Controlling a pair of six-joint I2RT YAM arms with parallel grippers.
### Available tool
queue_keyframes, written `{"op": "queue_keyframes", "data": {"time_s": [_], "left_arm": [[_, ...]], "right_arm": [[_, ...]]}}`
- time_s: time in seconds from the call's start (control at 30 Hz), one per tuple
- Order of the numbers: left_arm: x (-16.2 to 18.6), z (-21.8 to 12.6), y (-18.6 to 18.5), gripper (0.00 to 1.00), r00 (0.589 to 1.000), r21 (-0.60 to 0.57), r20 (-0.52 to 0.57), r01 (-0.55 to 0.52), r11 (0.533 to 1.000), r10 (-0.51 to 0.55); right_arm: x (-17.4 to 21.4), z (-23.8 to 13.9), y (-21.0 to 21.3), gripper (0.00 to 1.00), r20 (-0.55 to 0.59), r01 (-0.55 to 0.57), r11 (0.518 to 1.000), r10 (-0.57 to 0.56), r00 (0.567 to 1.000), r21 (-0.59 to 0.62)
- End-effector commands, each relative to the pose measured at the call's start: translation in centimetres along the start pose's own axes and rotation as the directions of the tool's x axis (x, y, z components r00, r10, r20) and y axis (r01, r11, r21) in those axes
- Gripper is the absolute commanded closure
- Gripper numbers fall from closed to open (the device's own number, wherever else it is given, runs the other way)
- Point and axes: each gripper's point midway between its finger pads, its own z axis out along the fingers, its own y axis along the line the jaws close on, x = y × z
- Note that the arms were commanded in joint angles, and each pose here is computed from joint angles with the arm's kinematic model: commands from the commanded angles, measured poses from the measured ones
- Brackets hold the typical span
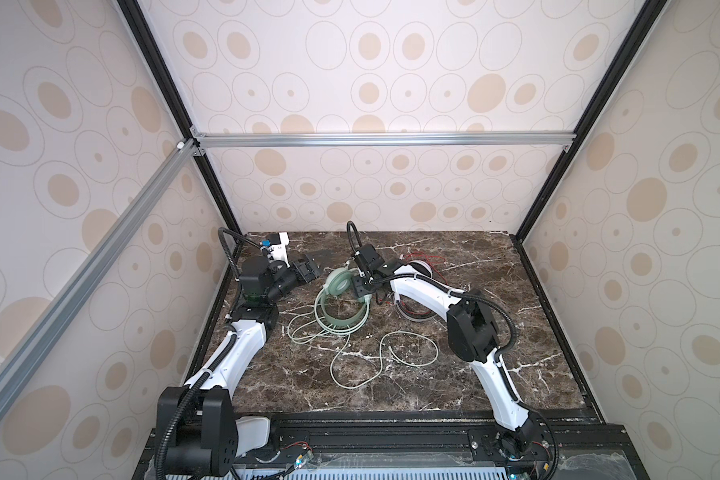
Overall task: Wrap the headphones
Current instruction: 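Reach both grippers toward the mint-green headset from either side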
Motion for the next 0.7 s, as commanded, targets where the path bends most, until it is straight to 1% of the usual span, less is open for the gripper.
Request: {"op": "queue_keyframes", "data": {"time_s": [0.0,0.13,0.17,0.23,0.3,0.33,0.4,0.47,0.5,0.53,0.57,0.6,0.63,0.67], "left_arm": [[-1.3,-0.3,-0.6,0.02,0.999,0.018,0.040,0.008,1.000,-0.008],[-1.2,-0.4,0.9,0.02,0.998,-0.027,0.042,0.041,0.999,-0.040],[-1.3,-0.5,1.1,0.02,0.998,-0.037,0.047,0.046,0.998,-0.045],[-1.4,-0.7,1.8,0.02,0.996,-0.067,0.067,0.056,0.996,-0.051],[-1.4,-1.1,2.5,0.02,0.992,-0.105,0.093,0.093,0.990,-0.083],[-1.3,-1.3,3.0,0.02,0.988,-0.123,0.106,0.120,0.985,-0.108],[-0.8,-1.5,3.1,0.02,0.983,-0.114,0.117,0.153,0.982,-0.140],[0.3,-1.6,3.1,0.02,0.985,-0.121,0.098,0.154,0.981,-0.143],[1.1,-1.7,2.8,0.02,0.989,-0.128,0.088,0.129,0.983,-0.118],[1.9,-1.8,2.3,0.02,0.996,-0.163,0.071,0.064,0.984,-0.053],[2.6,-1.9,1.9,0.02,0.998,-0.223,0.056,-0.012,0.975,0.025],[3.8,-2.1,0.9,0.02,0.991,-0.288,0.020,-0.120,0.950,0.131],[4.7,-2.3,-0.2,0.02,0.974,-0.345,0.002,-0.211,0.915,0.226],[5.5,-2.4,-1.5,0.02,0.960,-0.351,-0.013,-0.266,0.898,0.279]], "right_arm": [[-0.7,-1.7,-0.4,0.54,0.057,-0.024,0.999,0.022,0.998,0.026],[-1.2,-3.3,-0.7,0.70,0.103,-0.023,0.999,0.020,0.995,0.024],[-1.4,-3.8,-0.8,0.71,0.113,-0.023,0.999,0.021,0.993,0.023],[-1.8,-5.3,-1.0,0.72,0.145,-0.028,0.999,0.025,0.989,0.021],[-2.3,-7.2,-1.2,0.73,0.184,-0.040,0.999,0.036,0.982,0.016],[-2.5,-8.3,-1.4,0.75,0.203,-0.046,0.999,0.043,0.978,0.009],[-2.8,-10.6,-1.6,0.77,0.244,-0.056,0.998,0.057,0.968,-0.011],[-2.6,-12.9,-2.1,0.79,0.276,-0.065,0.998,0.068,0.959,-0.020],[-2.3,-14.1,-2.5,0.79,0.293,-0.074,0.997,0.077,0.953,-0.021],[-1.9,-15.3,-3.0,0.80,0.308,-0.082,0.996,0.084,0.948,-0.018],[-1.5,-16.1,-3.5,0.80,0.318,-0.091,0.996,0.090,0.944,-0.012],[-1.0,-17.1,-3.9,0.80,0.334,-0.101,0.995,0.098,0.938,-0.008],[-0.5,-17.9,-4.5,0.82,0.353,-0.114,0.993,0.108,0.929,-0.003],[-0.2,-18.6,-4.9,0.84,0.371,-0.124,0.992,0.117,0.921,-0.003]]}}
